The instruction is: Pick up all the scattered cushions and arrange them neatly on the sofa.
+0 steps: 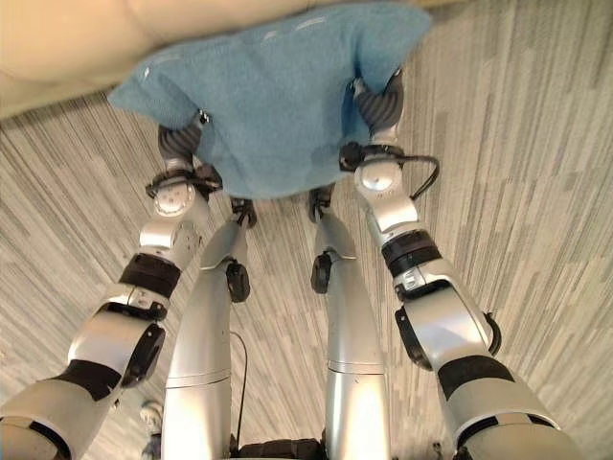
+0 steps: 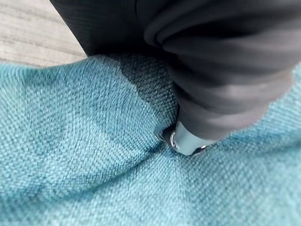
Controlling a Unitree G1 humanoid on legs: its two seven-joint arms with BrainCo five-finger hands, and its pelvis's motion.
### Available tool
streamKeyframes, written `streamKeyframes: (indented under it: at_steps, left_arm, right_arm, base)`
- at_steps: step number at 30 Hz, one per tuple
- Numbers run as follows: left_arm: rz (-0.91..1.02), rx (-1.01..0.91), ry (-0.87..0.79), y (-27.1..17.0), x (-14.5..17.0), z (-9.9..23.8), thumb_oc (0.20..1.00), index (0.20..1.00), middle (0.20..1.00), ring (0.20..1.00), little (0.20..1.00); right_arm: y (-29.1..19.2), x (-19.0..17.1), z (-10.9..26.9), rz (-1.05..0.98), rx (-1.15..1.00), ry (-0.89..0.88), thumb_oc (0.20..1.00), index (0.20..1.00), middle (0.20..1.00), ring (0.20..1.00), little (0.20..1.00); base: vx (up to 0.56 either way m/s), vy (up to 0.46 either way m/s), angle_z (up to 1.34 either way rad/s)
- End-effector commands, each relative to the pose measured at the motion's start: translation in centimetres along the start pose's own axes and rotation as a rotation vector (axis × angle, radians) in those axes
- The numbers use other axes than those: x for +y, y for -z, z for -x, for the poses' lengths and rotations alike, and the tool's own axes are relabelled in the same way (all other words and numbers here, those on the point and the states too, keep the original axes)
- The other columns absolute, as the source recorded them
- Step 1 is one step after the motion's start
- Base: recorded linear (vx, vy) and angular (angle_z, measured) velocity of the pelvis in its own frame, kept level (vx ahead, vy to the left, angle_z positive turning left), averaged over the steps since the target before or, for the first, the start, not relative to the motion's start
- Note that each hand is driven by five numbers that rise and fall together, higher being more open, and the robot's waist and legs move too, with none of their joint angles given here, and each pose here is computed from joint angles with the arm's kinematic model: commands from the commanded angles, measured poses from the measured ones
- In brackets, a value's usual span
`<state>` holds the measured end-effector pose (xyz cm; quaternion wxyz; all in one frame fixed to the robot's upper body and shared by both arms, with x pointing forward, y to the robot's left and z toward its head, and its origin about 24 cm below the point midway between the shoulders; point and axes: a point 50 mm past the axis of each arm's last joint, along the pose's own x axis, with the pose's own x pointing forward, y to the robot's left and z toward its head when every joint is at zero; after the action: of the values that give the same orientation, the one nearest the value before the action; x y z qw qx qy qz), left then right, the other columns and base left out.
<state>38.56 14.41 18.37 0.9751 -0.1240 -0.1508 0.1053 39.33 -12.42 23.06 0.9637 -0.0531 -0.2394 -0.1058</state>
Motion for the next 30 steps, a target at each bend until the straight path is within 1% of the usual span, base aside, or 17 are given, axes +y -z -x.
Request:
streamKeyframes:
  at_steps: [1, 3, 5, 7, 9, 11, 13, 14, 19, 20, 26, 28, 30]
  left_arm:
    - [0.143, -0.306, 0.297, -6.4, -6.5, 2.0, 0.2, 0.2, 0.2, 0.2, 0.2]
    - [0.137, -0.276, 0.323, -4.7, -5.7, 3.7, 0.2, 0.2, 0.2, 0.2, 0.2]
    - [0.151, -0.242, 0.321, -3.6, -5.2, 4.7, 0.2, 0.2, 0.2, 0.2, 0.2]
    - [0.124, -0.21, 0.33, -2.2, -4.1, 6.0, 0.2, 0.2, 0.2, 0.2, 0.2]
    - [0.066, -0.182, 0.313, -0.7, -2.2, 7.2, 0.2, 0.2, 0.2, 0.2, 0.2]
    - [0.03, -0.175, 0.3, -0.3, -1.2, 7.7, 0.2, 0.2, 0.2, 0.2, 0.2]
    - [0.006, -0.166, 0.286, 0.2, -0.2, 8.3, 0.2, 0.2, 0.2, 0.2, 0.2]
    - [0.005, -0.135, 0.269, 0.9, 0.7, 9.0, 0.2, 0.2, 0.2, 0.2, 0.2]
    - [-0.023, -0.083, 0.24, 2.3, 2.4, 10.7, 0.2, 0.2, 0.2, 0.2, 0.2]
    - [-0.054, -0.069, 0.233, 2.8, 3.2, 11.3, 0.2, 0.2, 0.2, 0.2, 0.2]
    - [-0.105, -0.06, 0.204, 3.1, 4.6, 12.2, 0.2, 0.2, 0.2, 0.2, 0.2]
    - [-0.079, -0.029, 0.165, 3.7, 5.3, 12.8, 0.2, 0.2, 0.2, 0.2, 0.2]
    - [-0.097, -0.004, 0.157, 4.3, 5.7, 13.2, 0.2, 0.2, 0.2, 0.2, 0.2]
  right_arm:
    - [-6.7, 4.1, 1.8, -0.145, -0.331, -0.194, 0.2, 0.2, 0.2, 0.2, 0.2]
    - [-4.1, 3.1, 3.7, -0.174, -0.265, -0.188, 0.2, 0.2, 0.2, 0.2, 0.2]
    - [-2.6, 2.6, 4.9, -0.181, -0.22, -0.19, 0.2, 0.2, 0.2, 0.2, 0.2]
    - [-0.1, 2.0, 6.7, -0.188, -0.138, -0.203, 0.2, 0.2, 0.2, 0.2, 0.2]
    - [2.3, 0.9, 8.9, -0.21, -0.05, -0.2, 0.2, 0.2, 0.2, 0.2, 0.2]
    - [3.4, 0.4, 10.0, -0.219, -0.007, -0.196, 0.2, 0.2, 0.2, 0.2, 0.2]
    - [4.1, 0.1, 11.0, -0.219, 0.023, -0.204, 0.2, 0.2, 0.2, 0.2, 0.2]
    - [4.8, -0.2, 12.1, -0.232, 0.058, -0.212, 0.2, 0.2, 0.2, 0.2, 0.2]
    - [5.9, -0.6, 14.5, -0.26, 0.12, -0.237, 0.2, 0.2, 0.2, 0.2, 0.2]
    - [6.2, -1.5, 15.0, -0.248, 0.132, -0.226, 0.2, 0.2, 0.2, 0.2, 0.2]
    - [6.3, -3.3, 15.7, -0.233, 0.138, -0.193, 0.2, 0.2, 0.2, 0.2, 0.2]
    - [6.9, -4.1, 16.4, -0.211, 0.161, -0.179, 0.2, 0.2, 0.2, 0.2, 0.2]
    - [7.4, -4.6, 16.9, -0.206, 0.188, -0.168, 0.2, 0.2, 0.2, 0.2, 0.2]
  base:
    - [-0.04, -0.052, -0.03]
    - [-0.06, -0.095, -0.01]
    - [-0.02, -0.086, 0.0]
    - [0.04, -0.122, 0.0]
    - [0.12, -0.129, 0.04]
    - [0.11, -0.081, 0.06]
    - [0.07, -0.037, 0.15]
    - [0.11, -0.023, 0.13]
    - [0.16, -0.011, 0.08]
    - [0.22, -0.019, 0.12]
    - [0.12, -0.03, 0.26]
    - [0.15, 0.017, 0.21]
    - [0.08, 0.073, 0.19]
